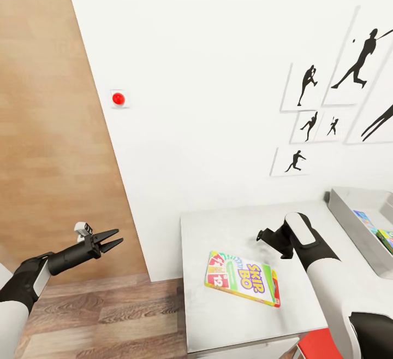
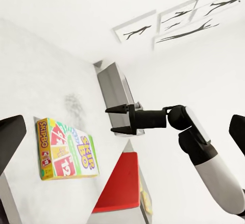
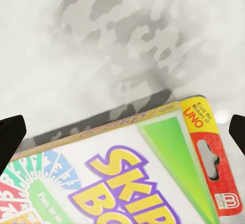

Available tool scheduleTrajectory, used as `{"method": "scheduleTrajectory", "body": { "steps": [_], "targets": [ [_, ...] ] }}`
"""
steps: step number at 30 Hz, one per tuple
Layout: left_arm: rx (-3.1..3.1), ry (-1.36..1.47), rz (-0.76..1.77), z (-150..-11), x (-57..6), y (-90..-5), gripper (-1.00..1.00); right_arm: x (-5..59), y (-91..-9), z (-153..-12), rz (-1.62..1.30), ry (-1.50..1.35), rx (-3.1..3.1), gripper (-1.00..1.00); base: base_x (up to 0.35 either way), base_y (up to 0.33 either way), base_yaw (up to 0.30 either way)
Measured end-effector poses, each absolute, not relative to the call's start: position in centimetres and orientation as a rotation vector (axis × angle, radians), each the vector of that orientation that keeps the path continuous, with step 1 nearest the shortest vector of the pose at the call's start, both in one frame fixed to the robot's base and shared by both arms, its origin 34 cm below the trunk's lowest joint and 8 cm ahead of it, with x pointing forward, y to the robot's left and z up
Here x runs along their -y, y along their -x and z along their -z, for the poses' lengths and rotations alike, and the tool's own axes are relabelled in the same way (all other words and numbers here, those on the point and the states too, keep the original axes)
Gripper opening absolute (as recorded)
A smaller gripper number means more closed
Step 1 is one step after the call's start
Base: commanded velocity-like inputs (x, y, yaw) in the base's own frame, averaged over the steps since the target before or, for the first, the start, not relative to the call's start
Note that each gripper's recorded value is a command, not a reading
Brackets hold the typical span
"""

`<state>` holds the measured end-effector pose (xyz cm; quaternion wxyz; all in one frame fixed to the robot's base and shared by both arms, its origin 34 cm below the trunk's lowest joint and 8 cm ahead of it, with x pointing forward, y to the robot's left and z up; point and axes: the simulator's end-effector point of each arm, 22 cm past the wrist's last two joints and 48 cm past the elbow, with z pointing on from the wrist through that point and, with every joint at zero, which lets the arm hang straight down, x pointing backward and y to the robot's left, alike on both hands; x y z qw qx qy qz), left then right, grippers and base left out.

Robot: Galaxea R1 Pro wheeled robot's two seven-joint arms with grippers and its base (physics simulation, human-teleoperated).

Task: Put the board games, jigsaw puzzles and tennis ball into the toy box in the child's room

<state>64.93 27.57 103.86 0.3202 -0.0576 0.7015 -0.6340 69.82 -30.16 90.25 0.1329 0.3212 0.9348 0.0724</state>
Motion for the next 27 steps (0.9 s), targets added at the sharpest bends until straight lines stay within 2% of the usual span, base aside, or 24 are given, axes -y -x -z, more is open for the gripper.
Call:
{"method": "scheduleTrajectory", "body": {
  "steps": [18, 27],
  "targets": [
    [-1.846, 0.151, 1.667, -103.8, -27.5, -64.9, 1.0, 30.4, -69.8, -90.2, -0.213, -0.93, -2.71, 1.0, 0.0, 0.0, 0.0],
    [-1.85, 0.155, 1.666, -103.5, -27.6, -64.9, 1.0, 28.9, -70.2, -89.7, -0.349, -0.913, -2.686, 1.0, 0.0, 0.0, 0.117]
  ]
}}
